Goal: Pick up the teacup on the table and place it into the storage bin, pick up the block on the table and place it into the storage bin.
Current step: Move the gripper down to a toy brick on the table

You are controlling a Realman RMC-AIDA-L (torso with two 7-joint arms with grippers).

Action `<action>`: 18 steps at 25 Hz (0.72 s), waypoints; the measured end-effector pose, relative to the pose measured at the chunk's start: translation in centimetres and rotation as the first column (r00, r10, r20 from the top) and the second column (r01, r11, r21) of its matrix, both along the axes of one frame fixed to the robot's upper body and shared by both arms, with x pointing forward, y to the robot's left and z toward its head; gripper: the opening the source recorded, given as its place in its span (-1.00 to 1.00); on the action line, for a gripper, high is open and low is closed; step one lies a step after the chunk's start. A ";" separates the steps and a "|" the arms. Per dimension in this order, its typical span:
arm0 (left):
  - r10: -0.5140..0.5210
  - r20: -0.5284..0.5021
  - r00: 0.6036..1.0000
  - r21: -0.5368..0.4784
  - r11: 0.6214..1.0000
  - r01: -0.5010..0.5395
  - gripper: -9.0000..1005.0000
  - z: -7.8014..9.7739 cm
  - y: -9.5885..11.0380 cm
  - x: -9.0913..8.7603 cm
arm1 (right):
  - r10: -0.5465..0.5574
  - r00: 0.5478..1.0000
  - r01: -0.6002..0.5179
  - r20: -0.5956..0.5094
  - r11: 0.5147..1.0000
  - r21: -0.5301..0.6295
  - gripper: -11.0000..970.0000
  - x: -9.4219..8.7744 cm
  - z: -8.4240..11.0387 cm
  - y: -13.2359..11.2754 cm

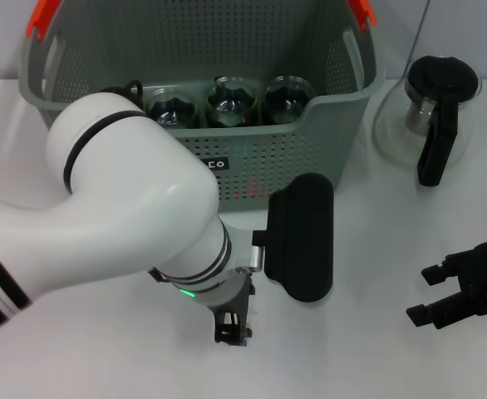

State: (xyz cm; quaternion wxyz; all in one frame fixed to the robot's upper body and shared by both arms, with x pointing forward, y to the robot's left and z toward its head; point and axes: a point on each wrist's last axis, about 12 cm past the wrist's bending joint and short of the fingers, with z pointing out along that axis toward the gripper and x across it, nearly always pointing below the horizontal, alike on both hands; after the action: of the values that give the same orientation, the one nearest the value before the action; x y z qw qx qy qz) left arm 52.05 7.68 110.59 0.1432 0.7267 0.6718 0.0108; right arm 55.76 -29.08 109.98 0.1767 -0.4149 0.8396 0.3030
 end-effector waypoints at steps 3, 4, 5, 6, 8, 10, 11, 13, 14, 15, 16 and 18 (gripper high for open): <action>-0.001 0.002 1.000 -0.001 1.000 0.001 0.12 0.0 0.0 0.0 | -0.001 1.000 0.001 0.001 1.000 -0.001 0.95 0.0 0.0 0.0; -0.001 0.002 1.000 -0.001 1.000 0.001 0.10 -0.1 0.0 0.0 | -0.001 1.000 0.001 0.002 1.000 -0.001 0.95 0.0 0.0 0.0; -0.002 0.002 1.000 0.000 1.000 0.002 0.09 -0.1 0.0 0.0 | -0.001 1.000 0.001 0.002 1.000 -0.001 0.95 0.0 0.0 0.0; -0.002 0.003 1.000 0.000 1.000 0.002 0.07 -0.1 -0.1 0.0 | -0.001 1.000 0.001 0.002 1.000 -0.001 0.95 0.0 0.0 0.0; -0.002 0.006 1.000 0.001 1.000 0.002 0.04 -0.1 -0.1 0.1 | -0.002 1.000 0.002 0.002 1.000 -0.001 0.95 0.0 0.0 0.0; -0.002 0.006 1.000 0.002 1.000 0.002 0.00 -0.2 0.0 0.1 | -0.003 1.000 0.003 0.003 1.000 -0.001 0.95 0.0 0.0 0.0; -0.002 0.005 1.000 0.004 1.000 0.002 -0.02 -0.2 0.0 0.1 | -0.003 1.000 0.003 0.003 1.000 -0.001 0.95 0.0 0.0 0.0; -0.003 0.006 1.000 0.005 1.000 0.003 -0.06 -0.2 -0.1 0.1 | -0.003 1.000 0.003 0.004 1.000 -0.001 0.95 0.1 0.0 0.0; -0.004 0.008 1.000 0.003 1.000 0.004 -0.07 -0.2 -0.1 0.1 | -0.003 1.000 0.003 0.005 1.000 -0.001 0.95 0.1 0.1 0.0; -0.004 0.009 1.000 0.002 1.000 0.004 -0.09 -0.2 -0.1 0.1 | -0.003 1.000 0.003 0.005 1.000 -0.001 0.95 0.1 0.1 0.0; -0.005 0.011 1.000 0.001 1.000 0.005 -0.11 -0.2 -0.1 0.1 | -0.003 1.000 0.003 0.005 1.000 -0.002 0.95 0.1 0.1 0.0; -0.005 0.011 1.000 0.001 1.000 0.005 -0.15 -0.2 -0.2 0.1 | -0.003 1.000 0.003 0.006 1.000 -0.002 0.95 0.1 0.1 0.0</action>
State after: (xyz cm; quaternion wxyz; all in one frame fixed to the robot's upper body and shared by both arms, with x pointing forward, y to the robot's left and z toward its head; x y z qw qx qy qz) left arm 52.17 7.53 110.37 0.1467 0.7283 0.6692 0.0146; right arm 55.84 -29.13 110.06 0.1792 -0.4148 0.8399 0.3007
